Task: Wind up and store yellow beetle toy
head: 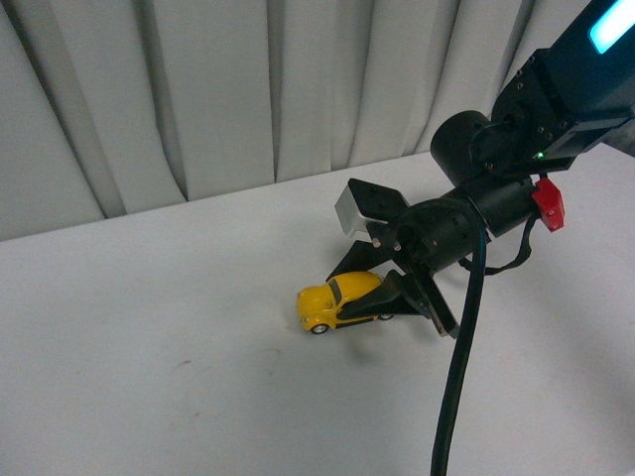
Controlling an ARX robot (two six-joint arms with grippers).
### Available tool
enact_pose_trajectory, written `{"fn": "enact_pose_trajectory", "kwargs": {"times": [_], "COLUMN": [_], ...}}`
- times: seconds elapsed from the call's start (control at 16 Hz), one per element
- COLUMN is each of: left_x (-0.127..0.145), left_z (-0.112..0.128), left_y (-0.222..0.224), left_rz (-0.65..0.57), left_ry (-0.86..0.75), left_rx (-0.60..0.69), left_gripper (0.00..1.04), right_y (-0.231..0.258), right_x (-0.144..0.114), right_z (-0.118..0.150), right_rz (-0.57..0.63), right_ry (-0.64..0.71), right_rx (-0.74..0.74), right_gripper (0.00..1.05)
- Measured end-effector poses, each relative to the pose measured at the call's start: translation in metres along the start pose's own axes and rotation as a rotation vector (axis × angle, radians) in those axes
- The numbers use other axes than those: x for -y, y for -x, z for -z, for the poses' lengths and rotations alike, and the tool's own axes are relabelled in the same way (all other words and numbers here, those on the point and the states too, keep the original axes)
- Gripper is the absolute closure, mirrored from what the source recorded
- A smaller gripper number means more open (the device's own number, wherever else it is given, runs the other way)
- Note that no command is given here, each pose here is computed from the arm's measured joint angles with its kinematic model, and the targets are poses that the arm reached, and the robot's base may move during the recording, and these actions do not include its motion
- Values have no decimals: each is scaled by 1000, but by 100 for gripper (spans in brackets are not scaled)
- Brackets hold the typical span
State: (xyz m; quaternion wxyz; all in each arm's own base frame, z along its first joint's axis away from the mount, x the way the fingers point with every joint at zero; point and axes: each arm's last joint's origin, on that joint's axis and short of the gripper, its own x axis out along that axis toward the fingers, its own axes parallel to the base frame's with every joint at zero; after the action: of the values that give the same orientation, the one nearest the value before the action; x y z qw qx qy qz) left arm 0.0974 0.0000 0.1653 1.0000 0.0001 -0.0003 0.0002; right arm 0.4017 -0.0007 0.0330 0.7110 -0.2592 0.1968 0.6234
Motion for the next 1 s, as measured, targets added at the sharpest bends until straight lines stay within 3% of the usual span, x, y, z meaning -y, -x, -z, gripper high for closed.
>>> {"fn": "enact_pose_trajectory", "kwargs": {"times": [0.38, 1.0], "left_x": [0, 0], "left_z": [0, 0], "left_y": [0, 0], "left_rz": [0, 0], "left_ry": [0, 0], "left_rx": [0, 1], "left_gripper": [7, 7], "right_y": [-2, 11], "right_x": [-3, -9], "right_z": [-1, 13], "right_rz": [-15, -6], "right_ry": [57, 40], "right_rx": [-4, -6], "right_gripper": [64, 64]}}
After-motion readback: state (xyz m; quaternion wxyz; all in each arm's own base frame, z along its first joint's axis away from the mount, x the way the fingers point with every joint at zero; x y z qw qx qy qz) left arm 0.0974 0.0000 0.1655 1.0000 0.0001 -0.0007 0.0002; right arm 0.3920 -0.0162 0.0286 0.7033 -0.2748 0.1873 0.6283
